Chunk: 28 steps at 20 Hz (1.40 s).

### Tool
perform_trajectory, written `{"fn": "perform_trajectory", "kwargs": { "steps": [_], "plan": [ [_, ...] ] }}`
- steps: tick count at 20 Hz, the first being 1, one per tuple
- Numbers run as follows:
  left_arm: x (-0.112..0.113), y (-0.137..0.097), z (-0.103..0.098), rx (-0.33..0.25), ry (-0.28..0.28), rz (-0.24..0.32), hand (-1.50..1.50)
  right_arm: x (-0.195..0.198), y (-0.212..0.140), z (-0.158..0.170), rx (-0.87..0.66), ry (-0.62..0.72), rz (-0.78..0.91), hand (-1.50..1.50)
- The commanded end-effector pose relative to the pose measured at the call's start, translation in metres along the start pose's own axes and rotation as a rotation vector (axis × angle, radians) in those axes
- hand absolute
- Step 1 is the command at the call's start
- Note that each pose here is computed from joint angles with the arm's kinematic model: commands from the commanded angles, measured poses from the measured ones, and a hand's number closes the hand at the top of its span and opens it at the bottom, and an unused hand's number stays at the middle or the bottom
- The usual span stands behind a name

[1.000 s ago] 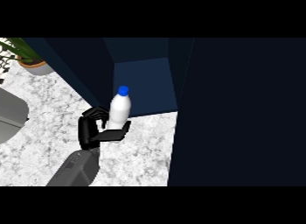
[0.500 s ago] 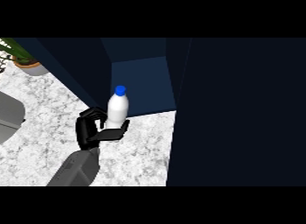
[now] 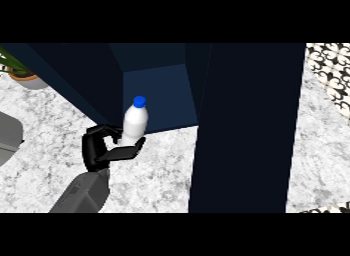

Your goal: Pick up the bottled water, place it into the cabinet and close the cabinet

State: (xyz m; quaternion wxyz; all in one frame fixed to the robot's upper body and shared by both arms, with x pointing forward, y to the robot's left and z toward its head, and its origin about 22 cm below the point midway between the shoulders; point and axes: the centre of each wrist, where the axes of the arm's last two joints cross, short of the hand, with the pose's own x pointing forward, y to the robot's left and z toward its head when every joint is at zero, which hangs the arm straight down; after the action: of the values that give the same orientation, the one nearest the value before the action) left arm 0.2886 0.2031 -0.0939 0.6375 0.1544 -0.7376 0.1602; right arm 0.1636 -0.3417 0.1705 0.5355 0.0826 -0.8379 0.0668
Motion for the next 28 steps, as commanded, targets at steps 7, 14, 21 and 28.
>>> {"fn": "perform_trajectory", "kwargs": {
  "steps": [7, 14, 21, 28],
  "plan": [
    [0.056, -0.079, -0.043, -0.106, -0.043, 0.077, -1.5, -0.002, -0.005, -0.003, 0.006, 0.008, -0.014, -1.5],
    [0.056, -0.072, -0.044, -0.083, -0.055, 0.045, -1.5, -0.004, -0.008, -0.005, 0.026, -0.003, -0.021, -1.5],
    [0.058, -0.067, -0.044, -0.162, -0.121, 0.018, -1.5, -0.005, -0.005, -0.01, 0.067, -0.002, -0.029, -1.5],
    [0.076, -0.08, -0.047, -0.267, -0.209, 0.026, 1.5, -0.004, -0.009, -0.013, 0.062, -0.012, -0.012, -1.5]
  ]
}}
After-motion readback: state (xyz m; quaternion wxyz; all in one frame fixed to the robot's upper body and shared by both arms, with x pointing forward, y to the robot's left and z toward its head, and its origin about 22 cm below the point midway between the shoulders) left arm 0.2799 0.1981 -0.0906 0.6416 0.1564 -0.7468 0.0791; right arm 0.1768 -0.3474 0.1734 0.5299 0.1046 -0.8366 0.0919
